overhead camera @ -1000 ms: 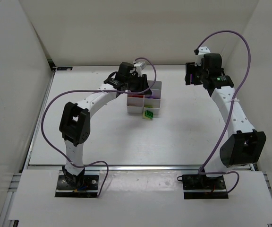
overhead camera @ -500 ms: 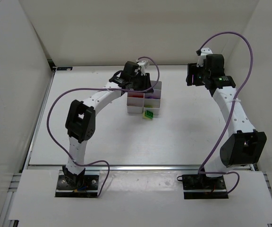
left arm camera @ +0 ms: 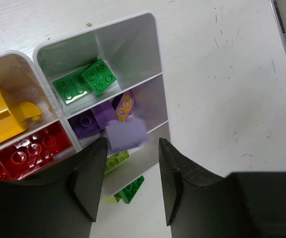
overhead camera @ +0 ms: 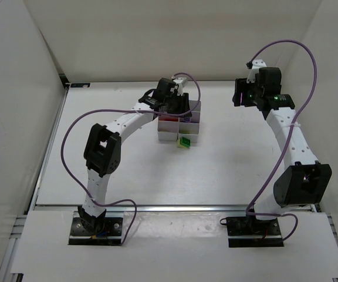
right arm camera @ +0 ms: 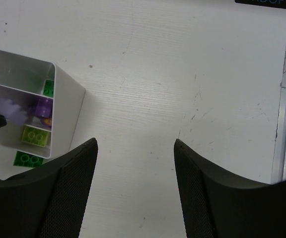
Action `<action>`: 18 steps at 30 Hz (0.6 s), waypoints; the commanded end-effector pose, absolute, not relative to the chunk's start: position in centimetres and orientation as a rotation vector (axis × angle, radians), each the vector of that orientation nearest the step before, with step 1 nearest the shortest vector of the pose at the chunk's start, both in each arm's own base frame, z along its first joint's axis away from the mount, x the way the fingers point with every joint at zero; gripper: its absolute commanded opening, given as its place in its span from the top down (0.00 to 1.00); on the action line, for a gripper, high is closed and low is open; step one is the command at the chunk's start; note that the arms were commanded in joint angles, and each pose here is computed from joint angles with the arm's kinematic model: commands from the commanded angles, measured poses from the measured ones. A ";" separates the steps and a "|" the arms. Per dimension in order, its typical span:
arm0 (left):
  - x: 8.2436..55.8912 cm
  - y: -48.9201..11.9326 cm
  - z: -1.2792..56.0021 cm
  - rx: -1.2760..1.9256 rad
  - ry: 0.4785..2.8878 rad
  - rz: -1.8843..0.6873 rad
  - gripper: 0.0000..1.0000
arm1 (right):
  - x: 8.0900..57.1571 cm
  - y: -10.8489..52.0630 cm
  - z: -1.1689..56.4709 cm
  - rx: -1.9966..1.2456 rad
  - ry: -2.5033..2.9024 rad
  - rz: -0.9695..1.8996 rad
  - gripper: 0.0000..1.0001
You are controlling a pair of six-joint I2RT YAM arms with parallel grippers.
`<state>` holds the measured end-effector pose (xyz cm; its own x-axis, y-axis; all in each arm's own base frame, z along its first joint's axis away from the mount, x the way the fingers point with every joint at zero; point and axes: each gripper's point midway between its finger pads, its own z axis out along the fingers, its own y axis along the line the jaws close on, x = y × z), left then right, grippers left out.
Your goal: Sort the legos into containers by color
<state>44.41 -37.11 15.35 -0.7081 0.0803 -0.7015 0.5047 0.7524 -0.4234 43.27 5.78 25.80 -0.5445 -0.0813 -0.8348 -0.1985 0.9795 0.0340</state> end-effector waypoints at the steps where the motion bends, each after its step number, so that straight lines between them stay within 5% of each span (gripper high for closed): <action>1: 44.9 -37.2 17.3 0.446 2.215 -0.786 0.43 | 43.4 6.0 25.8 -0.191 2.139 0.180 0.33; 7: 44.7 -37.6 17.7 0.476 2.195 -0.817 0.33 | 43.4 6.3 25.5 -0.198 2.146 0.196 0.33; 18: 38.7 -37.1 25.5 0.726 1.918 -0.882 0.41 | 42.8 7.1 24.1 -0.212 2.171 0.253 0.34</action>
<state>41.75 -36.60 17.25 -0.6275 0.1422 -0.7655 0.6201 0.6859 -0.3808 42.83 6.59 24.21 -0.5760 -0.0782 -0.8137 -0.2313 0.9703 0.0706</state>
